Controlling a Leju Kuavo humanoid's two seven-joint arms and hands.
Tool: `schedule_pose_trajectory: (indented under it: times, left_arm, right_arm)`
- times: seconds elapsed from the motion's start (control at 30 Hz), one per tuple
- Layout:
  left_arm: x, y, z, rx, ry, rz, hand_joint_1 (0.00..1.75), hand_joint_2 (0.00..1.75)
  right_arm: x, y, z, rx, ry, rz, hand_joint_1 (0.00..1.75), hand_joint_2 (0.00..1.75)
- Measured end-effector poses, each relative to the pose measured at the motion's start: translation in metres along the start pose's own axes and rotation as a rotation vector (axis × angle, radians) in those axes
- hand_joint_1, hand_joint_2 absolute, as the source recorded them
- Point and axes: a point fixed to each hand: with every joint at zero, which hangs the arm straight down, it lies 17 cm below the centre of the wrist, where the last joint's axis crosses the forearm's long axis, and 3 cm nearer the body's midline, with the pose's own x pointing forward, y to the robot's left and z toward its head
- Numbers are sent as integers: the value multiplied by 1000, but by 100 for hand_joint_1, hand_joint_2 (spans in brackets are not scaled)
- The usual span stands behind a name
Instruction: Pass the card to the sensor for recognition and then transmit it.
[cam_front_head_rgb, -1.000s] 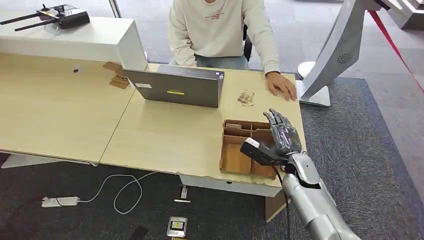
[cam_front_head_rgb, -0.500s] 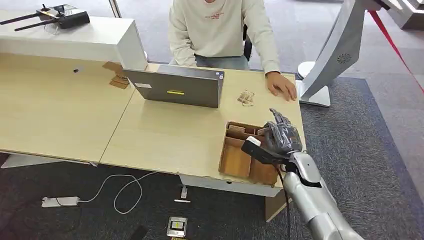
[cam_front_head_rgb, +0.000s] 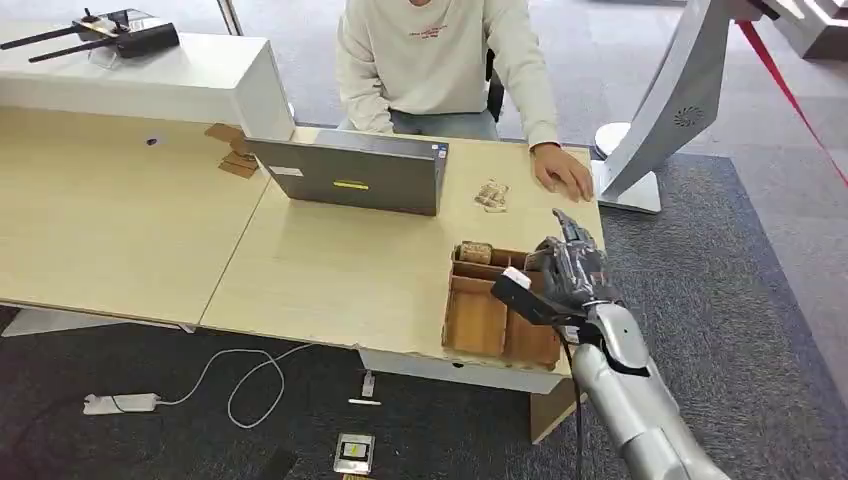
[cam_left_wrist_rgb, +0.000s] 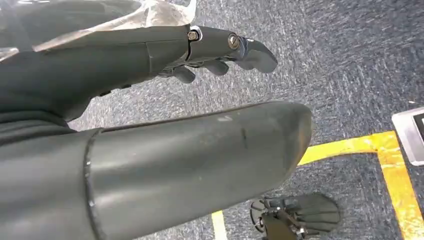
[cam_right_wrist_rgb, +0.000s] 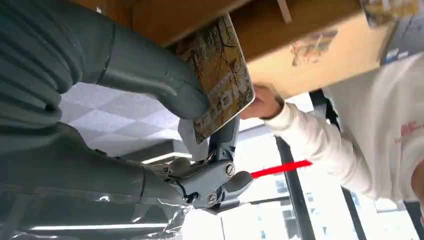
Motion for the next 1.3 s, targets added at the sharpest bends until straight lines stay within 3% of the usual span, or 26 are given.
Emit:
schedule_pose_trajectory:
  times: [0.27, 0.47, 0.9, 1.3]
  left_arm:
    - [0, 1, 0, 2, -6, -13, 0, 0]
    - [0, 2, 0, 4, -9, -22, 0, 0]
    - [3, 1, -1, -5, -9, -58, 0, 0]
    - [21, 4, -1, -4, -31, -104, 0, 0]
  right_arm:
    - [12, -75, -20, -211, -39, -57, 175, 175]
    - [22, -120, -33, -292, -69, -68, 175, 175]
    - [32, -114, -37, -265, -98, -10, 175, 175]
    - [59, -132, -73, -254, -142, 57, 175, 175]
